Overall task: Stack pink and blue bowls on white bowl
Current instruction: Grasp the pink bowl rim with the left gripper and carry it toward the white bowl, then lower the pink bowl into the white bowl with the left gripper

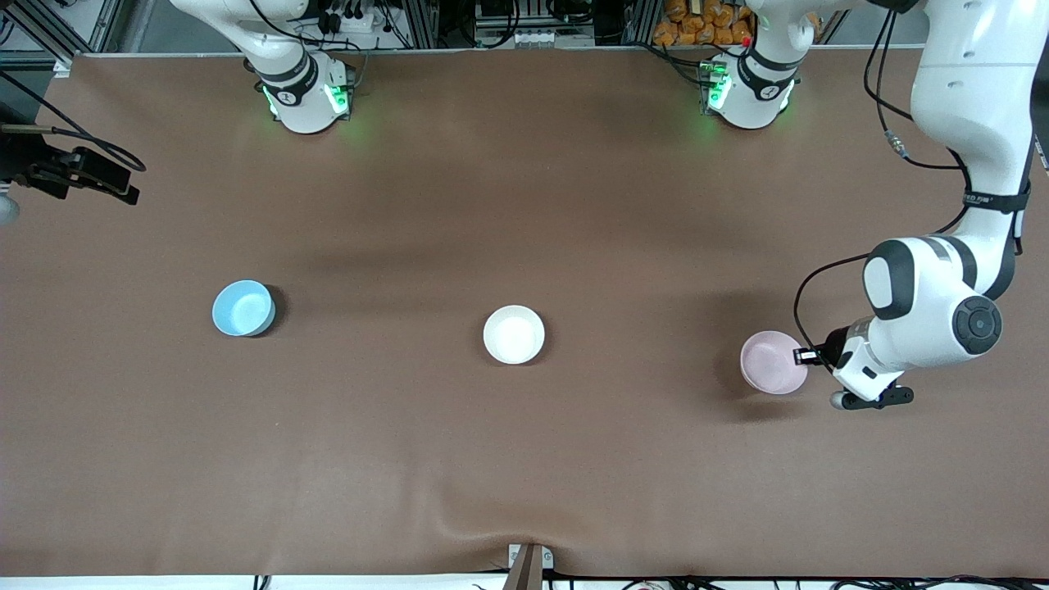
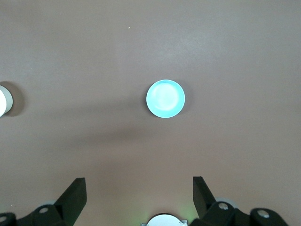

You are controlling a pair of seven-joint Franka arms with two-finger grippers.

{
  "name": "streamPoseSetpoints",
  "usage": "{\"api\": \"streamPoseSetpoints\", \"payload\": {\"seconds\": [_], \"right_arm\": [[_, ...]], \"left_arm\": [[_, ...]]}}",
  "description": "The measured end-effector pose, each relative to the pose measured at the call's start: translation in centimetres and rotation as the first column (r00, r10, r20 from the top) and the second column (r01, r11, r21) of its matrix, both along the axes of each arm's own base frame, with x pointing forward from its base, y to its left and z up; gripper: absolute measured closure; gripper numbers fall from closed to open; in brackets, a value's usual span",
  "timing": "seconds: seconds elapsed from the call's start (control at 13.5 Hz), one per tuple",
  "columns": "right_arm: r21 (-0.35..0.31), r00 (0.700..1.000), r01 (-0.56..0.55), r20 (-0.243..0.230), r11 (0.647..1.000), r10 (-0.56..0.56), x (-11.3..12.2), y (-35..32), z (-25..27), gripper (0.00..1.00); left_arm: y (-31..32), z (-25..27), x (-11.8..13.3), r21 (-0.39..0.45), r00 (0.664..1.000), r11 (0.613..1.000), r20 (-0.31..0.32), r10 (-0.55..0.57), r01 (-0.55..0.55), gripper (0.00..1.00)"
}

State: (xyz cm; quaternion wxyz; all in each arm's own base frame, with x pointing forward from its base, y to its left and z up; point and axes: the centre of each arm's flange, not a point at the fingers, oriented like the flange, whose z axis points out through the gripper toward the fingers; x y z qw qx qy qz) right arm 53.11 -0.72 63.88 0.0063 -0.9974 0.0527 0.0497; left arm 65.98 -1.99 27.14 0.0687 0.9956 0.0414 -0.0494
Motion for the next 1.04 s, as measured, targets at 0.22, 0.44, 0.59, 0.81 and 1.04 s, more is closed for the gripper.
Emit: {"api": "streamPoseSetpoints", "payload": {"seconds": [0.22, 0.44, 0.59, 0.81, 1.04], "right_arm": [[0.000, 1.000, 0.001, -0.001, 1.000, -0.001, 0.0, -0.1, 0.0, 0.00], [0.000, 1.000, 0.002, -0.001, 1.000, -0.002, 0.0, -0.1, 0.0, 0.00], [0.000, 1.000, 0.002, -0.001, 1.000, -0.002, 0.0, -0.1, 0.0, 0.00], [0.000, 1.000, 0.002, -0.001, 1.000, -0.002, 0.0, -0.1, 0.0, 0.00], [0.000, 1.000, 0.002, -0.002, 1.000, -0.002, 0.0, -0.1, 0.0, 0.00]], "left_arm": [[-4.4, 4.9, -0.2, -0.031, 0.997, 0.997, 0.008, -0.071, 0.072, 0.97], [-10.0, 7.8, -0.4, -0.067, 0.993, 0.991, 0.013, -0.119, 0.119, 0.97], [-14.0, 8.6, -0.9, -0.081, 0.995, 0.991, 0.012, -0.103, 0.103, 0.97], [-21.2, 8.7, -2.3, -0.081, 0.998, 0.995, -0.013, -0.060, 0.059, 0.97], [-29.0, 7.5, -4.5, -0.074, 0.998, 0.997, -0.051, -0.028, 0.024, 0.97]]}}
